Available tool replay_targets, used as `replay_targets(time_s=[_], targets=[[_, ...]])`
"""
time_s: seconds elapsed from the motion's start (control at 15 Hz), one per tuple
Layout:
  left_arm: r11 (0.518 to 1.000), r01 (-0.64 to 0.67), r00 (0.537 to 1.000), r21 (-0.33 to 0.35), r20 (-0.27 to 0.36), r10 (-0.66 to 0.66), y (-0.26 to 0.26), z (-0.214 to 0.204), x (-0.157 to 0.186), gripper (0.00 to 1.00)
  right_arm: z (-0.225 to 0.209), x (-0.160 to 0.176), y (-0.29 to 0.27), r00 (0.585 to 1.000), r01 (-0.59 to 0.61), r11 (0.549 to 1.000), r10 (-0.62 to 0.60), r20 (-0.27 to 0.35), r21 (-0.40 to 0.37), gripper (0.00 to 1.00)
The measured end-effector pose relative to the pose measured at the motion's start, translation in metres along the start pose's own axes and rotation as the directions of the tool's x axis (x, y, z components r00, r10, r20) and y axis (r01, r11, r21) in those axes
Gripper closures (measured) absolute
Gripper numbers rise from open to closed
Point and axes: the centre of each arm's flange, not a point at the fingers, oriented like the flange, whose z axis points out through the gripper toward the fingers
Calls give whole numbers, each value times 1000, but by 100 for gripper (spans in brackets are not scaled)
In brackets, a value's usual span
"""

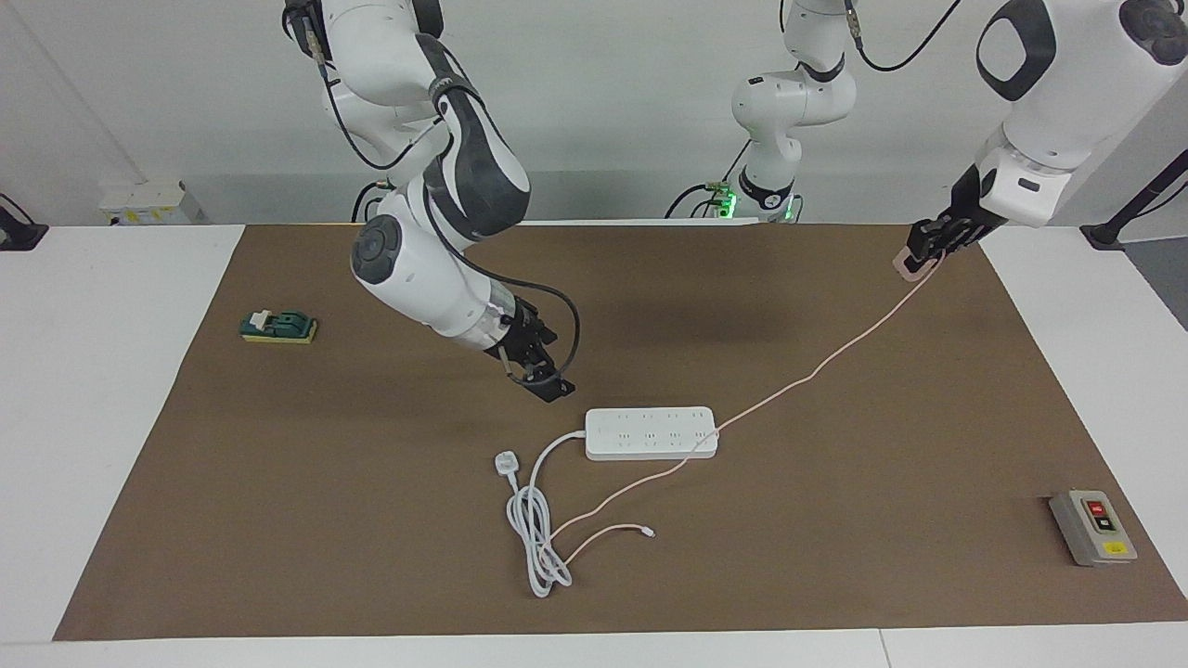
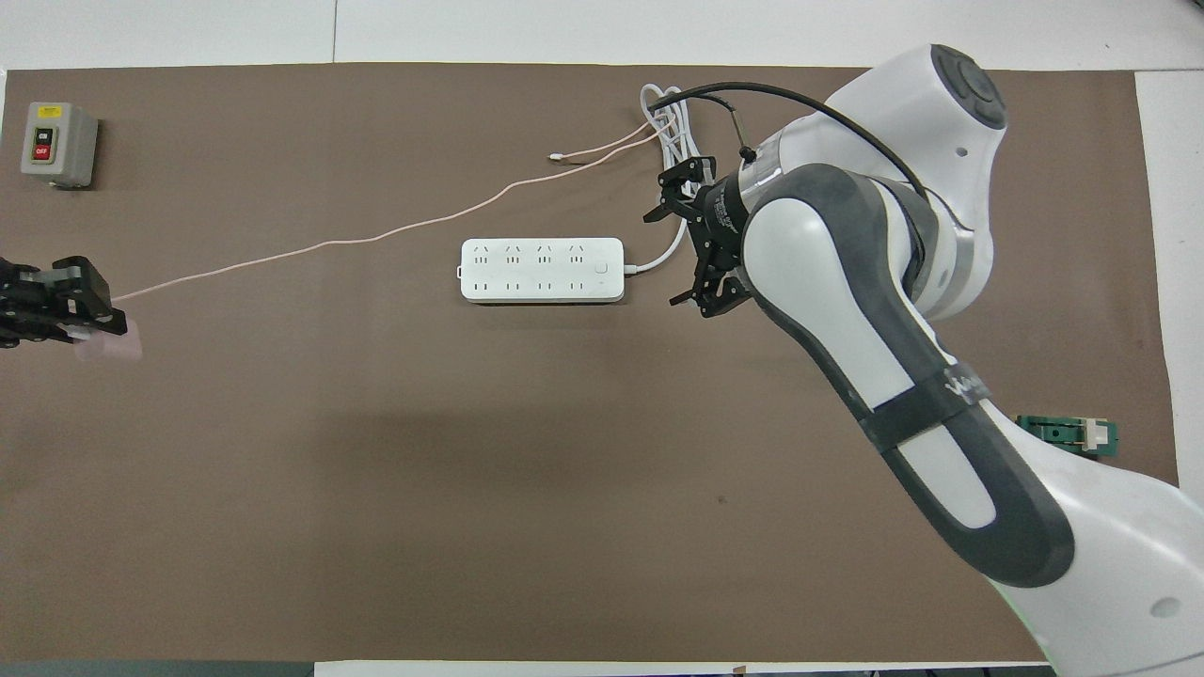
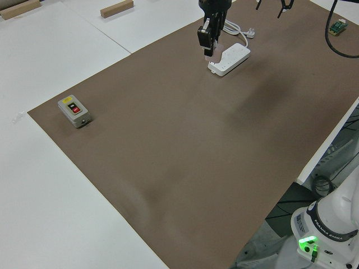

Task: Unplug charger and place it aside
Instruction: 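Carry the charger away with the left gripper while the right gripper retracts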

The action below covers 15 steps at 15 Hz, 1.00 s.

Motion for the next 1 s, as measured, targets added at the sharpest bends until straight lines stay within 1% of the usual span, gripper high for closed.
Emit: replay_targets(time_s=[0.2, 0.4, 0.53, 0.67, 0.8, 0.87, 1.0], targets=[[993, -108, 994, -46, -21, 107, 1, 28, -12, 68, -36, 7, 15, 998, 53, 999, -53, -39, -7, 0], [970, -239, 970, -53, -49, 236, 1, 48, -19, 68, -63, 27, 25, 987, 140, 990, -142, -76, -25, 0], [953, -298, 954, -57, -63, 294, 1, 61, -20, 68, -83, 46, 33, 969, 219, 975, -223, -104, -47, 0], [946, -317, 947, -71, -83, 311, 0, 77, -19, 68, -106, 64, 42, 942, 305, 950, -311, -124, -67, 0], [942, -325, 944, -81, -96, 317, -3, 95, -18, 68, -126, 80, 52, 904, 394, 914, -404, -140, -93, 0], [939, -332, 942, -91, -93, 324, -4, 103, -19, 68, -134, 86, 57, 880, 438, 892, -450, -148, -111, 0], [925, -363, 931, -112, -81, 355, -12, 119, -18, 68, -151, 96, 65, 814, 530, 832, -553, -178, -162, 0]])
